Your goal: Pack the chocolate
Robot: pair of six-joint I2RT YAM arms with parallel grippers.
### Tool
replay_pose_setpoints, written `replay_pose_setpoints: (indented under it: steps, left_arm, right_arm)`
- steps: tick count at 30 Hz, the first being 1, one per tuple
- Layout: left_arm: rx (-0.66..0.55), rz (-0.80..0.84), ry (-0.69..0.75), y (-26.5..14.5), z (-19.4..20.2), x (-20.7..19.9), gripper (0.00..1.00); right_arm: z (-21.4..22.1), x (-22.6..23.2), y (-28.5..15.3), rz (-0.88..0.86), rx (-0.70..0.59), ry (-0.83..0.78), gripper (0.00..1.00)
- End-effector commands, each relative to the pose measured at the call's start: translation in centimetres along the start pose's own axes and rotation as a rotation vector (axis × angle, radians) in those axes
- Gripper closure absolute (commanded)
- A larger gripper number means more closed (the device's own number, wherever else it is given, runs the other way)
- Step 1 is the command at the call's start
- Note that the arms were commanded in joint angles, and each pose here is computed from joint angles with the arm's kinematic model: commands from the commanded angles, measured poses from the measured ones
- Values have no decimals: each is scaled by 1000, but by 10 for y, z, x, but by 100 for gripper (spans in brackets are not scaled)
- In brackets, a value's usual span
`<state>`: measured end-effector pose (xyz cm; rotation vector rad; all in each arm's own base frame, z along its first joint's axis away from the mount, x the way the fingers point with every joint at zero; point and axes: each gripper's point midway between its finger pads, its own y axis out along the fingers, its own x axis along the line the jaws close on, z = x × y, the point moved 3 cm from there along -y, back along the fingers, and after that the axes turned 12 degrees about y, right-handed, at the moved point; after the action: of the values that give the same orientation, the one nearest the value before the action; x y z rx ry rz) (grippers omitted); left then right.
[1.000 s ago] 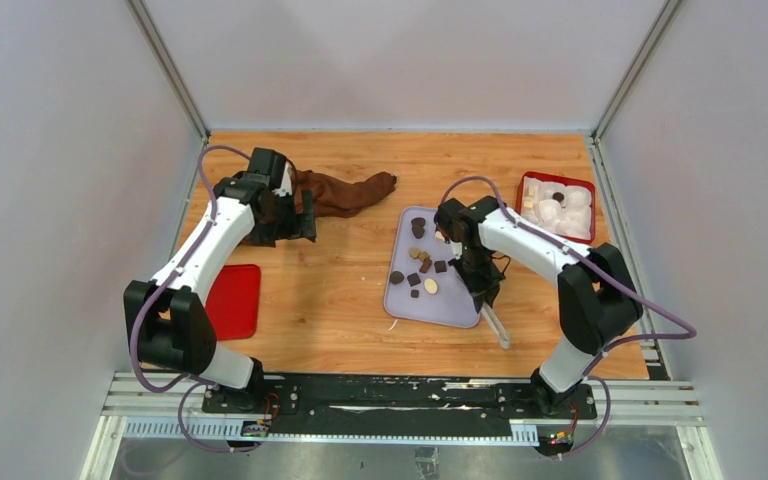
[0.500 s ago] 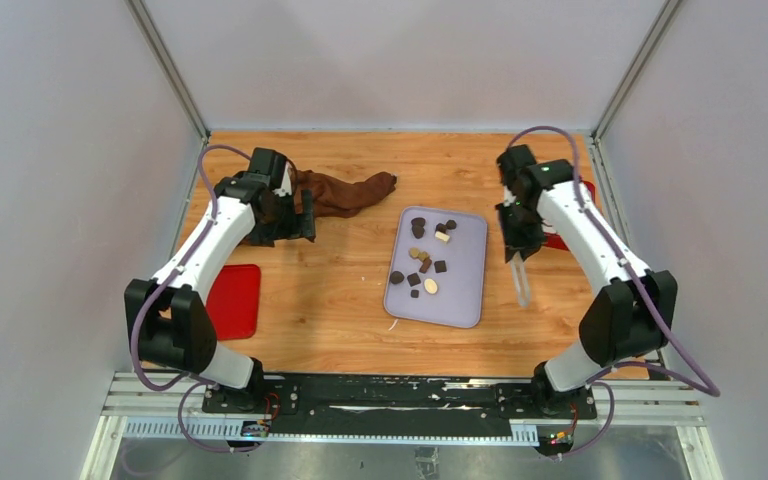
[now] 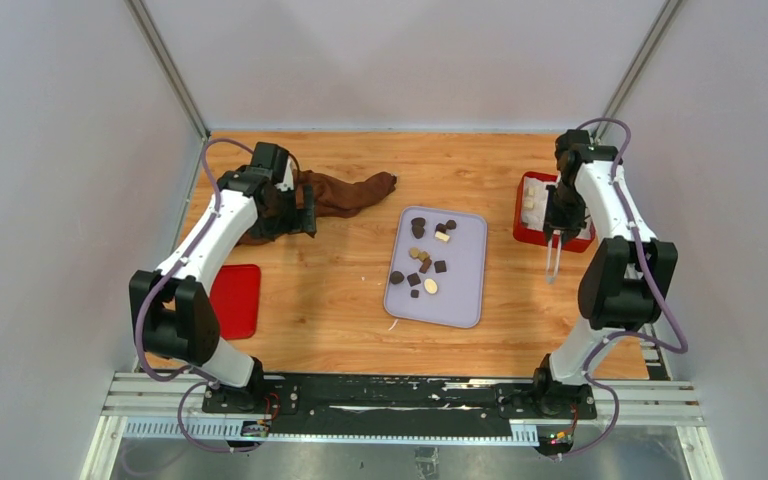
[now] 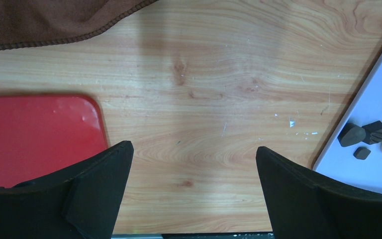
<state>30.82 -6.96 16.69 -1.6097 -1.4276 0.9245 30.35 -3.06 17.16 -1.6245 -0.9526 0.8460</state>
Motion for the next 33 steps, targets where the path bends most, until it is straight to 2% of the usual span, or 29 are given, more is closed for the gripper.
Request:
replay_pose_setpoints:
  steps: [1,14,16,20,33]
  left_arm:
    - [-18,-9,9,-1,-10,2,0]
    - [-13,-19,1,1,-11,3,0]
    - [-13,-21,2,1,-11,3,0]
    - [-10,-22,0,2,-11,3,0]
    - [-14,-26,16,2,-13,5,0]
  right_arm:
    - [-23,-9,12,30,-16,10,100]
    - [-44,-2,44,25,33,5,94]
    - [-45,-2,46,26,39,6,89]
    - [-43,-2,49,27,49,3,74]
    - [-40,-5,49,41,51,0,62]
